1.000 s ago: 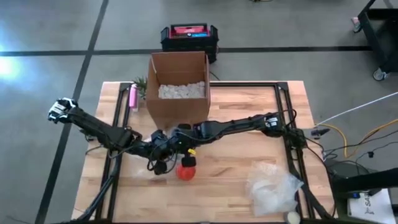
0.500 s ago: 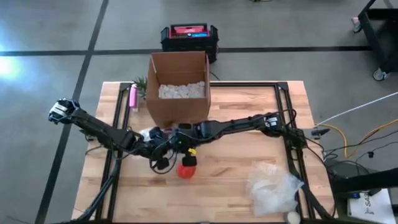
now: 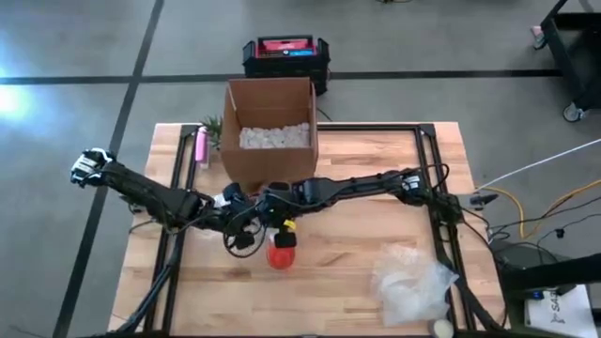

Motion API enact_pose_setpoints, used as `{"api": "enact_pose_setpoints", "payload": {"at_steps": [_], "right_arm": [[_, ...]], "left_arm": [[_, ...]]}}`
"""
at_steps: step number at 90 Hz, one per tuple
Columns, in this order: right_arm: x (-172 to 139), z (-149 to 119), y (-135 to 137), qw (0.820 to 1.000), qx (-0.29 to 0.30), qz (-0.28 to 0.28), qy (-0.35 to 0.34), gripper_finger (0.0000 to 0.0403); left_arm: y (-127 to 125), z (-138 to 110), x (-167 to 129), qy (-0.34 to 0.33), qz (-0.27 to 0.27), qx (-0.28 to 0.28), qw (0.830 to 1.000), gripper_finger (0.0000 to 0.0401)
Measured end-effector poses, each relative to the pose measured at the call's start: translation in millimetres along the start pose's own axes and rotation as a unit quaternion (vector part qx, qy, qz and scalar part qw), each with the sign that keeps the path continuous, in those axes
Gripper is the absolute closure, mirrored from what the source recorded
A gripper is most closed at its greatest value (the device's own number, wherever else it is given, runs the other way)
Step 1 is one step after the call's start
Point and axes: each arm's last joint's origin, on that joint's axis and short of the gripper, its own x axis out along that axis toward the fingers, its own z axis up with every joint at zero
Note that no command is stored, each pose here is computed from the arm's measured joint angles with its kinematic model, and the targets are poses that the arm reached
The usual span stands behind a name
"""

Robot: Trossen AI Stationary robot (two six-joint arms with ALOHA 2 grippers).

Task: Wrap mug
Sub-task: Wrap the black mug with transparent bubble wrap

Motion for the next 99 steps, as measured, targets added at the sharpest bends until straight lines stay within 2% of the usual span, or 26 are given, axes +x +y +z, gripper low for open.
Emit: {"api": "enact_pose_setpoints", "payload": {"at_steps": [12, 23, 31, 44, 59, 99], "right_arm": [[0, 0, -1, 1.000, -0.004, -0.002, 0.000, 0.0403], [0, 1, -5, 1.000, -0.003, -0.008, -0.009, 0.0403], [-1, 3, -11, 0.999, -0.003, -0.029, -0.017, 0.0403], [-1, 3, -21, 0.998, 0.001, -0.051, -0.021, 0.0403], [0, 10, -27, 0.996, -0.007, -0.060, -0.060, 0.0403], [19, -10, -27, 0.998, 0.018, -0.051, -0.021, 0.0403]], "left_arm": [[5, -10, 15, 0.020, 0.009, -0.013, 1.000, 0.0401], [6, -13, 24, 0.011, -0.020, -0.032, 0.999, 0.0401], [5, -12, 27, 0.002, -0.043, -0.031, 0.999, 0.0401], [6, -16, 28, 0.006, -0.042, -0.030, 0.999, 0.0401], [7, -17, 29, 0.007, -0.041, -0.029, 0.999, 0.0401], [6, -8, 28, -0.010, -0.091, -0.024, 0.996, 0.0401]]}}
